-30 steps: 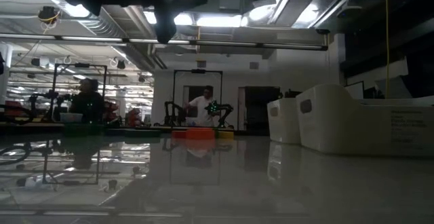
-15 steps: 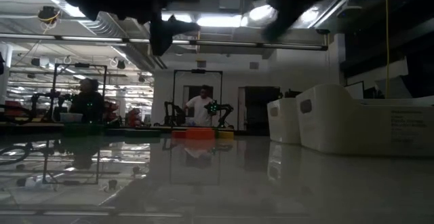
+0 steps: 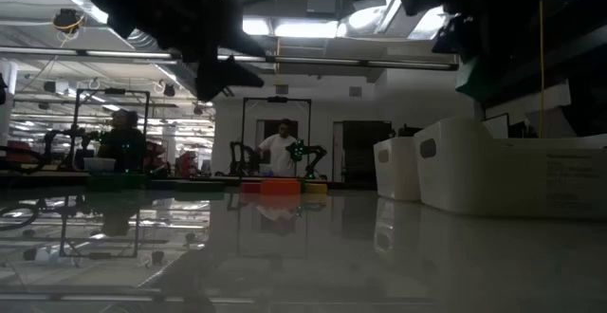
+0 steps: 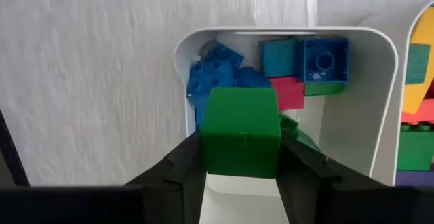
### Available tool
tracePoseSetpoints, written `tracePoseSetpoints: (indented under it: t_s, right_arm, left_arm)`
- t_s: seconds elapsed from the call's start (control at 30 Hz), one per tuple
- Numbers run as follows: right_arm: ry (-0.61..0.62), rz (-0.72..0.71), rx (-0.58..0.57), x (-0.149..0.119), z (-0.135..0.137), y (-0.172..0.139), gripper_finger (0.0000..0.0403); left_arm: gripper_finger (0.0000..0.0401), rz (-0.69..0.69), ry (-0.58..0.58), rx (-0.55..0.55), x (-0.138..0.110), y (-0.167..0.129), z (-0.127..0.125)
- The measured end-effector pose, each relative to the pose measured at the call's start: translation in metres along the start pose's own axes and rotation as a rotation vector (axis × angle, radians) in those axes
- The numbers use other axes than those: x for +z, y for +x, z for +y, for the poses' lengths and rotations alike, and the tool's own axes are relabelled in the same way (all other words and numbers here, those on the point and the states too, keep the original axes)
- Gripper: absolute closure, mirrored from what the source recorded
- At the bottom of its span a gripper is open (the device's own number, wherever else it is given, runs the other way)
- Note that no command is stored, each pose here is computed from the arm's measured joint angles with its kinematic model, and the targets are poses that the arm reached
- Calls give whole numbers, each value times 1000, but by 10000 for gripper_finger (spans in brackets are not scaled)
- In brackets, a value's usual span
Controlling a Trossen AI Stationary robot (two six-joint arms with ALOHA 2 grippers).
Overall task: Sort blocks by size
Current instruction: Put the green cube block into the bottom white bin, then put the green cube game piece into the bottom white bin
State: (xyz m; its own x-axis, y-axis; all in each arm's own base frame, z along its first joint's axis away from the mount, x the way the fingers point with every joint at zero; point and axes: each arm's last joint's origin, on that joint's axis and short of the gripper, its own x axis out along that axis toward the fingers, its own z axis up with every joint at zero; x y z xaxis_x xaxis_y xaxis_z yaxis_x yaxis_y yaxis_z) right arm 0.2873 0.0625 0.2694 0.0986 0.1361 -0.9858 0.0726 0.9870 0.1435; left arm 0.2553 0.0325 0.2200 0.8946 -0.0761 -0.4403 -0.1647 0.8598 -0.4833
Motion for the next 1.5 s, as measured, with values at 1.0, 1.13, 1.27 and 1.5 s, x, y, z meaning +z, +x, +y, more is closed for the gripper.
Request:
tracePoseSetpoints:
  t_s: [1.0,1.13,1.27,1.5]
  right_arm:
    - [-4,-69,-27,6,0,0,155]
    - [-6,-86,-22,7,1,0,155]
    - [-6,-85,-21,7,1,0,155]
    - [-6,-83,-20,7,1,0,155]
  left_arm:
    - [199,505,-294,926,-51,-77,55]
    - [199,523,-298,931,-54,-74,54]
    - [199,534,-322,945,-57,-69,54]
    - [199,589,-370,1001,-77,-64,60]
